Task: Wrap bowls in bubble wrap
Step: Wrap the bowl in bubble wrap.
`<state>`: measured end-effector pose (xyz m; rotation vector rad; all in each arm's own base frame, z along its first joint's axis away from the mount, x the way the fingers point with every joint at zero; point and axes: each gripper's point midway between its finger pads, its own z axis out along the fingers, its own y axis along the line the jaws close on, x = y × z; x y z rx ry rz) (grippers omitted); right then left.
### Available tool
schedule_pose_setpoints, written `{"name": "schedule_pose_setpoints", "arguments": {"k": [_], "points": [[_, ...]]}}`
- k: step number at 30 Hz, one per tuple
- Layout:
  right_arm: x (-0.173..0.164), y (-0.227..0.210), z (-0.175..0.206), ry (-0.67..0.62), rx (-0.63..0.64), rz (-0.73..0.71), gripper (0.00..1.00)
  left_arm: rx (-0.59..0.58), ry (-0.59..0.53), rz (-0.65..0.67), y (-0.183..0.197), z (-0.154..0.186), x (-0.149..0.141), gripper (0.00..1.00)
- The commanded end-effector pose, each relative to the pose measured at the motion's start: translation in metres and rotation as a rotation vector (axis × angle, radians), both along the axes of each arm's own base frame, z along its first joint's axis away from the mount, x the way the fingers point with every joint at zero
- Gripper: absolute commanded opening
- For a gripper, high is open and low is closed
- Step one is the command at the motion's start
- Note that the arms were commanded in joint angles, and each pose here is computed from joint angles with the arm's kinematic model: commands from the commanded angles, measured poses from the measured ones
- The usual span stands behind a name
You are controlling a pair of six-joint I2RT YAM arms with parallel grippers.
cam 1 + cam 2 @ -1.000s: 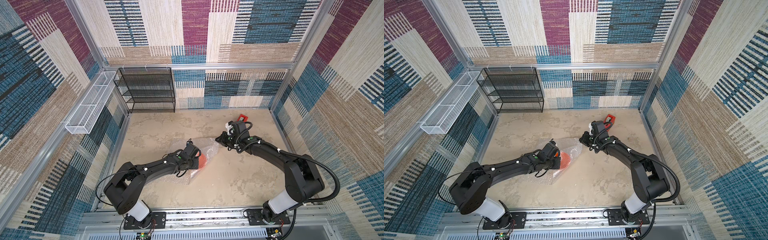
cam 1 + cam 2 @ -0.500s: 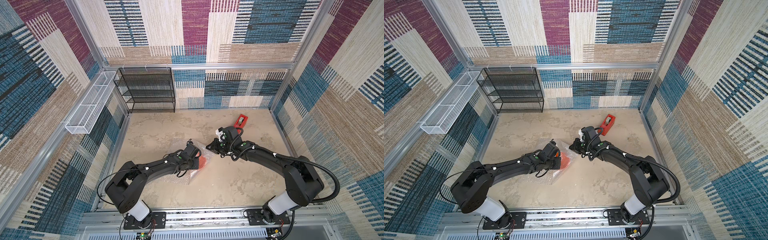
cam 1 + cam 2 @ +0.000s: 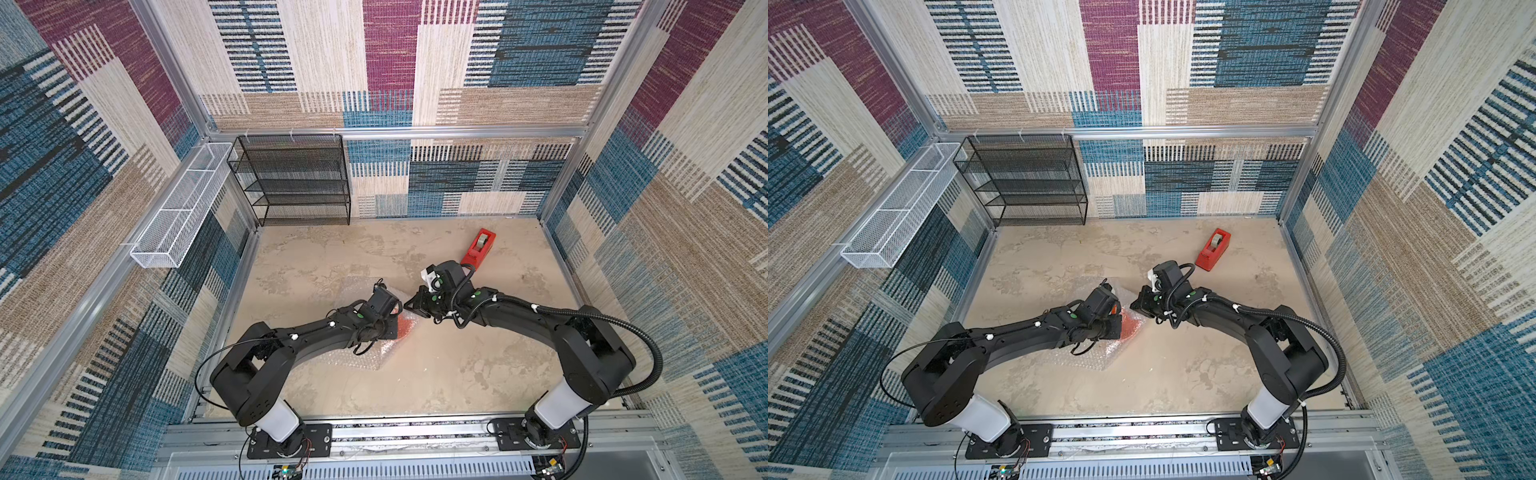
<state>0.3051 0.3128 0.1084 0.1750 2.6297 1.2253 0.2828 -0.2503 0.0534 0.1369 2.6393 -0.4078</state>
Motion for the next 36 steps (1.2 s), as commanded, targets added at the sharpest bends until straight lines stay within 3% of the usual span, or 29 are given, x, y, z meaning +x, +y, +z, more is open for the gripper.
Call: {"name": "schedule_pose_setpoints", "arguments": {"k": [1, 36], "points": [[-0.003, 0.008, -0.003, 0.005, 0.009, 0.018, 0.01, -0.011, 0.001, 0.017, 0.000, 0.002, 0.000, 0.00], [-0.014, 0.023, -0.058, 0.017, -0.228, 0.051, 0.21, 0.012, -0.078, 0.049, 0.026, 0.026, -0.001, 0.01]]}}
